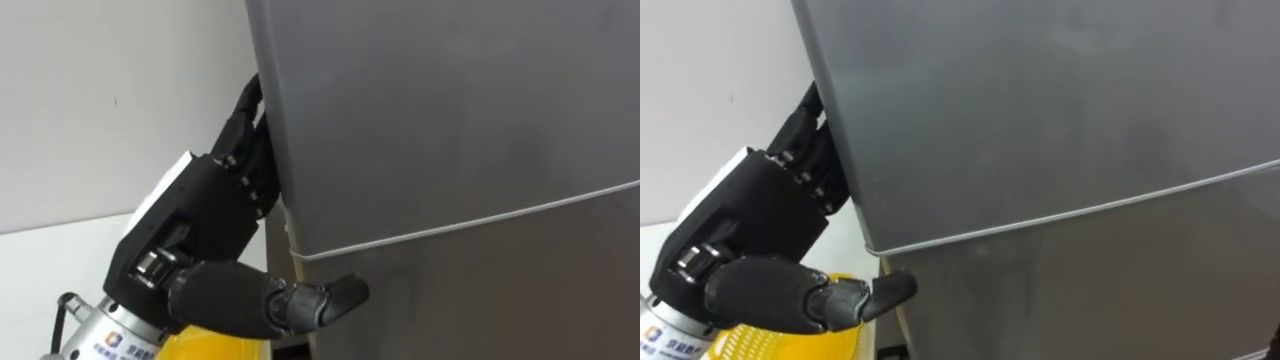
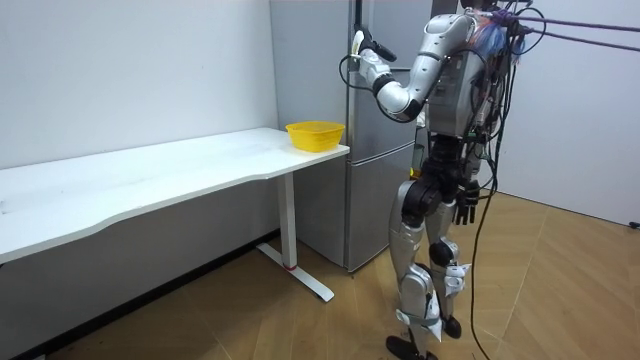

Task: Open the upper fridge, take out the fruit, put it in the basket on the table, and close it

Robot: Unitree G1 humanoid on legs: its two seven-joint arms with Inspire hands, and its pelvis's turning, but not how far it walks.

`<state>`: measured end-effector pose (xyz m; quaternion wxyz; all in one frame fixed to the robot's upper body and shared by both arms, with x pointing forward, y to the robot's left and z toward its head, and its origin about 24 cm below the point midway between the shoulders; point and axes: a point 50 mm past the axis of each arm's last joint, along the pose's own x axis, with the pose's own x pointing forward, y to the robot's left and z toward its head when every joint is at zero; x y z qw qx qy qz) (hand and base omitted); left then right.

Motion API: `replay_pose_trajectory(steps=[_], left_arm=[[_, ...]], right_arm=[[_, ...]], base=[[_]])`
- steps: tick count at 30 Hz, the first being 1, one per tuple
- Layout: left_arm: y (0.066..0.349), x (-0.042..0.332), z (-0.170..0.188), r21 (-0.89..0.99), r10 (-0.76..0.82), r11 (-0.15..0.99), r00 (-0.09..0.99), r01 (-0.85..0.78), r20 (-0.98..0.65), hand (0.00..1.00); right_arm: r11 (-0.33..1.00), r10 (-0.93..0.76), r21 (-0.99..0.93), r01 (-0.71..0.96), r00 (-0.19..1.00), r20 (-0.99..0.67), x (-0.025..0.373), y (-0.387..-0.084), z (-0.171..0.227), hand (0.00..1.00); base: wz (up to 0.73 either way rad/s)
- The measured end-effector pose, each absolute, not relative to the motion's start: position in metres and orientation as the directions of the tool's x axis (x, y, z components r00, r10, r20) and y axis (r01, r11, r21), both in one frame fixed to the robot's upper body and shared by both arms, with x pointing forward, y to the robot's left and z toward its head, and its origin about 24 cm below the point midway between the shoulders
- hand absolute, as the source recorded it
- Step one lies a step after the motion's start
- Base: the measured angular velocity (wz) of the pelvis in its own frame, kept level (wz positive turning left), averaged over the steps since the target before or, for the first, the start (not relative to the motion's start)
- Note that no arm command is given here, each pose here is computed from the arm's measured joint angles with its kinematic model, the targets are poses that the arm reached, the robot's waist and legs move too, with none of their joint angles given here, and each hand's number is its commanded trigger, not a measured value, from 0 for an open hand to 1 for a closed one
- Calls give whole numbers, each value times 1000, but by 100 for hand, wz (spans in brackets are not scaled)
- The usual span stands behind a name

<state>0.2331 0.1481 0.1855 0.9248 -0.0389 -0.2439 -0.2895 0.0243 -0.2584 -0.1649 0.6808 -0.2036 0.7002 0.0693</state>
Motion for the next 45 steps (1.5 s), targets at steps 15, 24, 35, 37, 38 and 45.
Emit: replay_pose_trajectory(steps=[15,24,35,37,38,45], left_arm=[[152,235,185,60,-507,834,719,549,475,0],[140,233,181,73,-578,781,674,620,460,0],[132,231,179,93,-636,734,633,673,442,0],[131,230,178,93,-644,727,628,681,437,0],[131,230,178,94,-644,727,628,680,437,0],[130,230,178,100,-657,715,616,692,435,0]], right_arm=[[896,-172,-157,-415,1,-985,24,-255,-166,0],[897,-179,-166,-410,5,-984,25,-258,-165,0],[899,-181,-169,-404,7,-983,25,-261,-164,0],[899,-182,-170,-404,10,-983,26,-261,-164,0],[899,-182,-170,-404,9,-983,26,-261,-164,0],[898,-176,-160,-409,-1,-984,25,-265,-163,0]], base=[[4],[0],[0],[0],[0],[0]])
